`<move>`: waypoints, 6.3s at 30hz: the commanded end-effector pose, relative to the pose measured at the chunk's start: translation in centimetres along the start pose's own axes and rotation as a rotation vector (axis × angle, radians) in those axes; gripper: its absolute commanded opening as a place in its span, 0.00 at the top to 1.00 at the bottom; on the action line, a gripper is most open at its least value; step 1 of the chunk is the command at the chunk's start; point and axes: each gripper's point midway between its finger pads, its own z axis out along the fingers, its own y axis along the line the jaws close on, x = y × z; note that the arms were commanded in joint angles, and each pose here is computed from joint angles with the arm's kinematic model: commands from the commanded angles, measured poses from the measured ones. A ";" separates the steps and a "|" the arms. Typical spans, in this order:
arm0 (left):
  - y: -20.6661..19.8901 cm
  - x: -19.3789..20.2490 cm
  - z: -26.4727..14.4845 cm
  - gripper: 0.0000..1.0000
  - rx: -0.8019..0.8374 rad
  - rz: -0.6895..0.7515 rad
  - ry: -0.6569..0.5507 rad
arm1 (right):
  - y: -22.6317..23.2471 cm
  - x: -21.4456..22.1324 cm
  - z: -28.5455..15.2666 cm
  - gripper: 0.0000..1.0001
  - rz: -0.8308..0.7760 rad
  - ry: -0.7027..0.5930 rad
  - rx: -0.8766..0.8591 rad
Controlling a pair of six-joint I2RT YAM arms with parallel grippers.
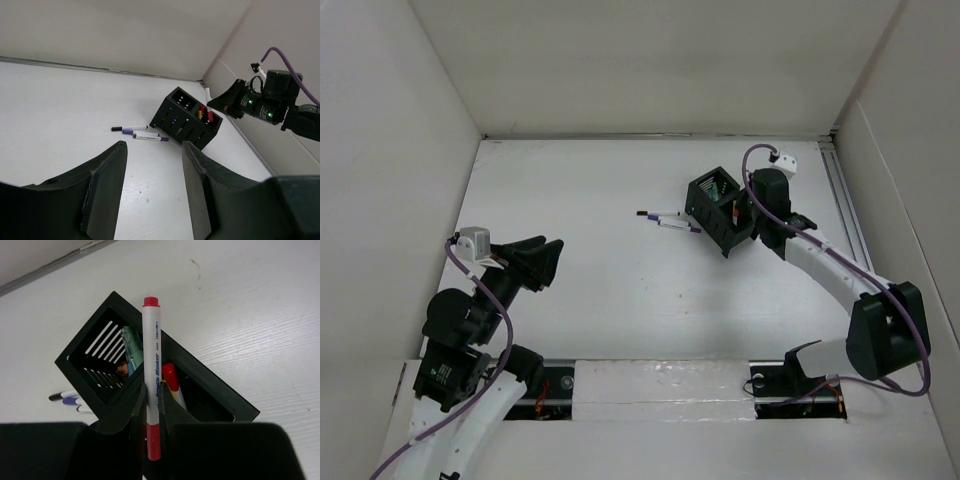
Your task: Organize the desk
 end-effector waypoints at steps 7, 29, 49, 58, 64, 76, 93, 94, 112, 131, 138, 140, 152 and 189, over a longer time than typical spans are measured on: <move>-0.8 -1.1 0.3 0.56 0.033 0.001 -0.038 | -1.2 -0.1 0.3 0.87 0.016 -0.029 0.034; 0.3 0.1 1.8 0.56 -0.018 0.005 0.013 | 6.2 -0.7 -6.8 0.65 0.021 -0.108 -0.186; 5.0 -0.3 3.1 0.60 -0.239 0.060 -0.039 | 15.3 12.8 2.9 0.45 -0.287 0.187 -0.323; 5.7 0.3 4.5 0.59 -0.254 0.113 -0.009 | 13.8 12.9 5.9 0.46 -0.239 0.258 -0.299; 5.2 1.4 5.2 0.58 -0.217 0.100 0.038 | 14.3 11.2 4.8 0.45 -0.205 0.261 -0.344; 2.8 -0.9 2.1 0.54 -0.149 0.044 -0.050 | 15.5 13.5 5.0 0.45 -0.253 0.295 -0.339; 0.1 -0.4 2.5 0.53 -0.013 0.007 -0.013 | 13.1 14.8 4.3 0.46 -0.291 0.357 -0.266; 0.1 -0.5 2.6 0.53 -0.014 0.009 -0.013 | 13.1 14.7 4.0 0.46 -0.298 0.361 -0.275; 0.1 -1.2 2.3 0.52 -0.019 0.019 -0.036 | 12.7 12.7 2.7 0.45 -0.396 0.372 -0.264; 0.9 0.8 4.4 0.54 -0.042 0.025 0.053 | 8.5 13.5 2.1 0.53 -0.319 0.361 -0.224; 0.1 -0.5 4.7 0.54 -0.025 0.025 0.036 | 8.3 14.2 4.4 0.45 -0.338 0.350 -0.200; -0.6 -1.3 4.8 0.53 -0.008 0.024 0.035 | 8.4 14.2 4.5 0.45 -0.346 0.347 -0.201; 0.6 0.7 6.3 0.53 -0.022 0.044 0.072 | 10.3 14.9 5.1 0.40 -0.381 0.399 -0.217; 0.5 0.1 6.0 0.54 -0.019 0.055 0.047 | 13.2 15.7 7.8 0.32 -0.426 0.383 -0.214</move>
